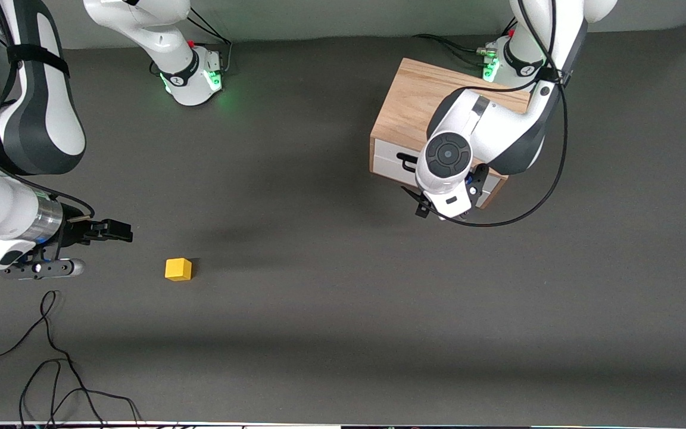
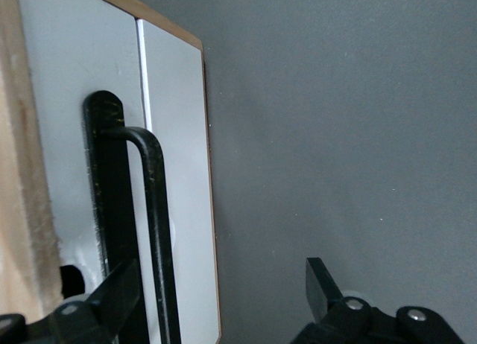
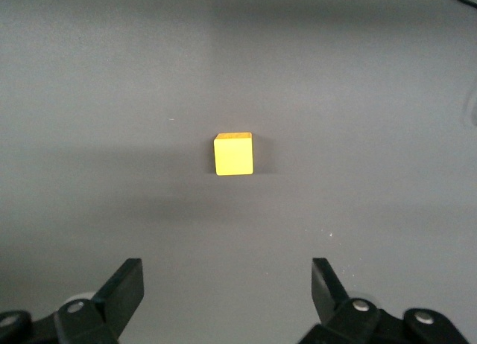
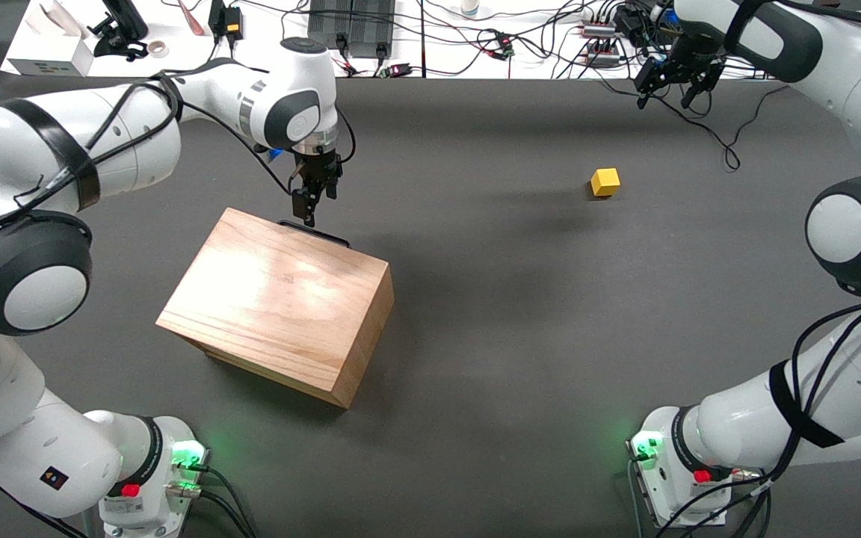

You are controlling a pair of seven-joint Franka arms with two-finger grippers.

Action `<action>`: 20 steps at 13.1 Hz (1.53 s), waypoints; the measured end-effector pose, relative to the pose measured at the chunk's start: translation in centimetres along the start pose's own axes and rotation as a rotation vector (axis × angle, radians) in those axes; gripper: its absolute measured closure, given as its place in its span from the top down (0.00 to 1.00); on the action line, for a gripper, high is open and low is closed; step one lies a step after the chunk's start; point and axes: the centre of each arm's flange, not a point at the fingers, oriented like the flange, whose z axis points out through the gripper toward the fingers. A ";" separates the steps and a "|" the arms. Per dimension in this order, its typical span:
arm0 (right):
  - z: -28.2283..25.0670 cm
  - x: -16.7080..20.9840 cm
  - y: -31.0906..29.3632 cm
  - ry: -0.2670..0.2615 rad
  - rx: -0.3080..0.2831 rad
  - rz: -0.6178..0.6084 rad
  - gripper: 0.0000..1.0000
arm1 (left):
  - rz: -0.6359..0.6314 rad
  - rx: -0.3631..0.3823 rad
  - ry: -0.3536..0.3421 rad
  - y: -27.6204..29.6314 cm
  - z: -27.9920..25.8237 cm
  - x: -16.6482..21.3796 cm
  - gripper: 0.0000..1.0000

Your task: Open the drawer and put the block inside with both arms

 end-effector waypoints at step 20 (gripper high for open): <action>16.3 2.4 -0.6 0.112 -0.022 -0.025 1.00 | 0.007 -0.021 0.007 1.6 2.5 -0.6 1.00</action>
